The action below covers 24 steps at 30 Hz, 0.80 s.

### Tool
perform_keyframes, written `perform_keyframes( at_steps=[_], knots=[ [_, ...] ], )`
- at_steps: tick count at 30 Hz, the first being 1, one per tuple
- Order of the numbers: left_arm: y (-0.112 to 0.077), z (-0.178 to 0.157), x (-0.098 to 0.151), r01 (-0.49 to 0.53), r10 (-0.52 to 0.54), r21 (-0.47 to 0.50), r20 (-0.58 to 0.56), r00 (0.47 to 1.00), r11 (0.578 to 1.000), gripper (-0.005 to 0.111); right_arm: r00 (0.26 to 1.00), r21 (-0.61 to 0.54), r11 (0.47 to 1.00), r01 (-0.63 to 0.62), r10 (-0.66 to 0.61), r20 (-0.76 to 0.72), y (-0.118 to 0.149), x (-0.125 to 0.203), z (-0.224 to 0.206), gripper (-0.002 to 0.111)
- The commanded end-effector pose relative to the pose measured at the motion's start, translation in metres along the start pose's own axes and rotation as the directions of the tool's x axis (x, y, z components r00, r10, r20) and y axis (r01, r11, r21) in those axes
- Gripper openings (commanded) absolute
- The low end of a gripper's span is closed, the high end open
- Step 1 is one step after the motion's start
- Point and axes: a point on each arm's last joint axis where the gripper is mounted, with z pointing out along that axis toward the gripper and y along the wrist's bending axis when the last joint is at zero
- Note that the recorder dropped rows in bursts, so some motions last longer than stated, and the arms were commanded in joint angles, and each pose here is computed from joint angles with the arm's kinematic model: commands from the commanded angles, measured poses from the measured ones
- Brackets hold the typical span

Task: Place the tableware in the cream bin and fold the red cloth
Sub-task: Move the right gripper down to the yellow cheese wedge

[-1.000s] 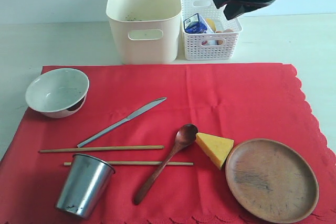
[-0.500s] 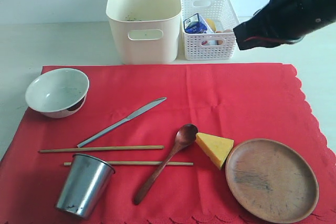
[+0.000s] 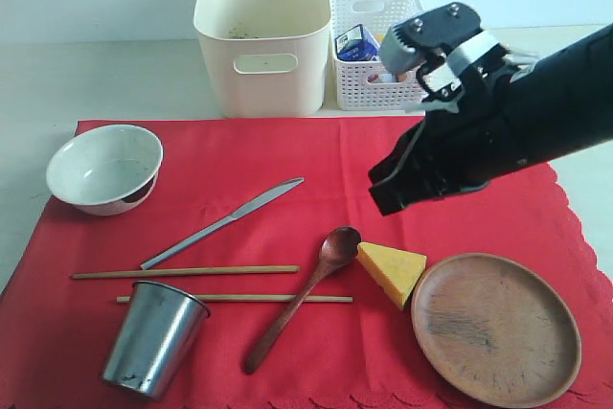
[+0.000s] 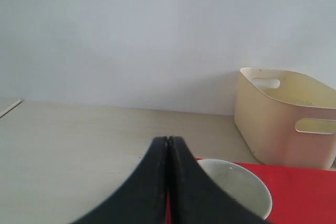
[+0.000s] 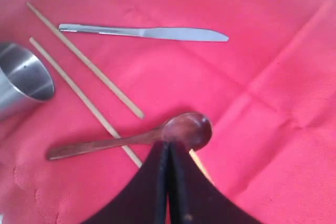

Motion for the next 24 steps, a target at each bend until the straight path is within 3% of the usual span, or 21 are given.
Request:
perform_keyframes(
  at_steps=[1, 5, 15, 21, 24],
  knots=[
    [0.0, 0.0, 0.0, 0.005, -0.005, 0.001, 0.006, 1.0, 1.0, 0.003, 0.996, 0.0, 0.997, 0.077, -0.077, -0.039, 0.01, 0.007, 0.01, 0.0],
    [0.0, 0.0, 0.0, 0.005, -0.005, 0.001, 0.006, 1.0, 1.0, 0.003, 0.989, 0.011, 0.994, 0.112, -0.11, -0.094, 0.014, 0.012, 0.026, 0.009],
    [0.0, 0.0, 0.0, 0.005, -0.005, 0.001, 0.006, 1.0, 1.0, 0.003, 0.972, 0.117, 0.985, 0.127, -0.1, -0.214, -0.002, 0.028, 0.067, 0.053],
    [0.0, 0.0, 0.0, 0.005, -0.005, 0.001, 0.006, 1.0, 1.0, 0.003, 0.965, 0.142, 0.977, 0.158, -0.123, -0.231, -0.01, 0.033, 0.084, 0.068],
    [0.0, 0.0, 0.0, 0.005, -0.005, 0.001, 0.006, 1.0, 1.0, 0.003, 0.967, 0.156, 0.975, 0.159, -0.121, -0.226, -0.013, 0.035, 0.091, 0.07]
  ],
)
